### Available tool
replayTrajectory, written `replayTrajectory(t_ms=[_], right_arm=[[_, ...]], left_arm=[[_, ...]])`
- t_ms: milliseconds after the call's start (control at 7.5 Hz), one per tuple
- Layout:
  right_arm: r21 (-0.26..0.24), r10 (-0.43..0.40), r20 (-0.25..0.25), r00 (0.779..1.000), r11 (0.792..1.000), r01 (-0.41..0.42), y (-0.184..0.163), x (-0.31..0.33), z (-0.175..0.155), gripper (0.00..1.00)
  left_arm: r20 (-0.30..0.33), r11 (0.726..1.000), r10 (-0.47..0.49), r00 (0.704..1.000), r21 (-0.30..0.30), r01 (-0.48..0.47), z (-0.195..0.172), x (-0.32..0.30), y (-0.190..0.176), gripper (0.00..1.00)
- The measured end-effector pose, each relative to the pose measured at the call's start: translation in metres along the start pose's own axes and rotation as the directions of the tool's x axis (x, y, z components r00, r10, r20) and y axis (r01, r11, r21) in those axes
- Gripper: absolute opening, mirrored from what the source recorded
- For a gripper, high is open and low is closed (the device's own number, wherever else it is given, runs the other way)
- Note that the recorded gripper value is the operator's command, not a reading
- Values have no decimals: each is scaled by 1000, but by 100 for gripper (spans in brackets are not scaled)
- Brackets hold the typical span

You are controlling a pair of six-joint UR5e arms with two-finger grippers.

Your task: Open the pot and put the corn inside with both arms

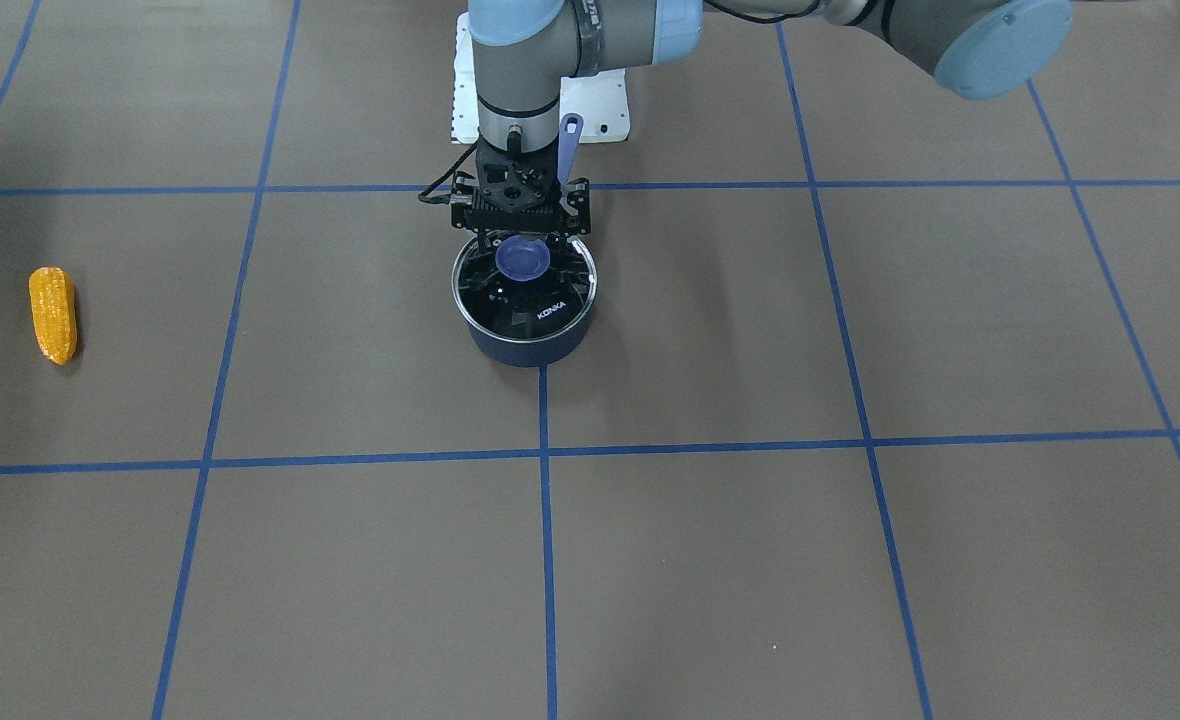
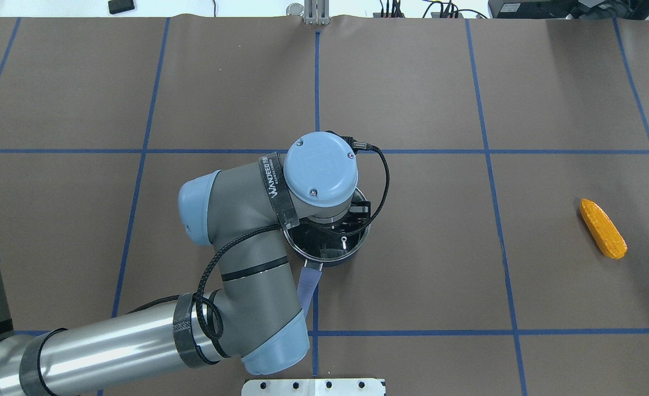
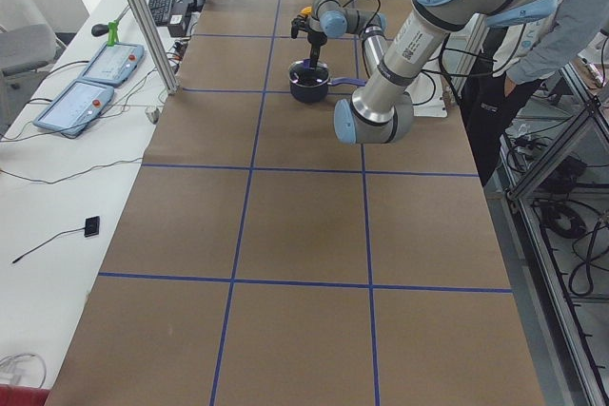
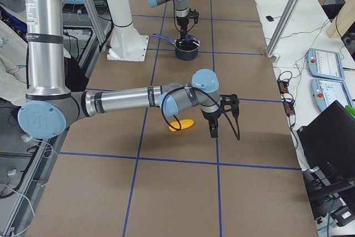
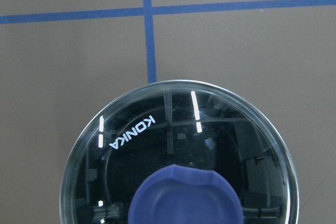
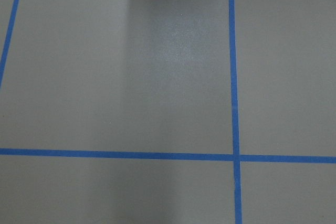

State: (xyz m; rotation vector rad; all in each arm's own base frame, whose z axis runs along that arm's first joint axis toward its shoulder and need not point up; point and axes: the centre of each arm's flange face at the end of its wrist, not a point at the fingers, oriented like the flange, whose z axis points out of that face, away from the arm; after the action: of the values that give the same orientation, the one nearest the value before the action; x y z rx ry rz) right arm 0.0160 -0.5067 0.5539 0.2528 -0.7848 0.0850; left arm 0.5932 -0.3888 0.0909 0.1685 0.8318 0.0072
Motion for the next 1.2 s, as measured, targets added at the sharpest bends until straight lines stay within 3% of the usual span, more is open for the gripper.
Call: replayTrajectory(t_ms=[667, 800, 1200], right_arm=[[-3, 1, 0, 1000, 1000, -1, 0, 0, 2, 100], [-3, 0, 0, 1000, 1000, 0, 0, 0, 2, 100], [-4, -1, 0, 1000, 1000, 1, 0, -1, 2, 100]], left_arm=[[0, 1000, 2, 1000, 25, -2, 1, 0, -4, 89], [0, 1000, 5, 1000, 29, -5, 2, -1, -5, 81], [1, 999, 15, 1000, 34, -15, 1, -2, -8, 17]])
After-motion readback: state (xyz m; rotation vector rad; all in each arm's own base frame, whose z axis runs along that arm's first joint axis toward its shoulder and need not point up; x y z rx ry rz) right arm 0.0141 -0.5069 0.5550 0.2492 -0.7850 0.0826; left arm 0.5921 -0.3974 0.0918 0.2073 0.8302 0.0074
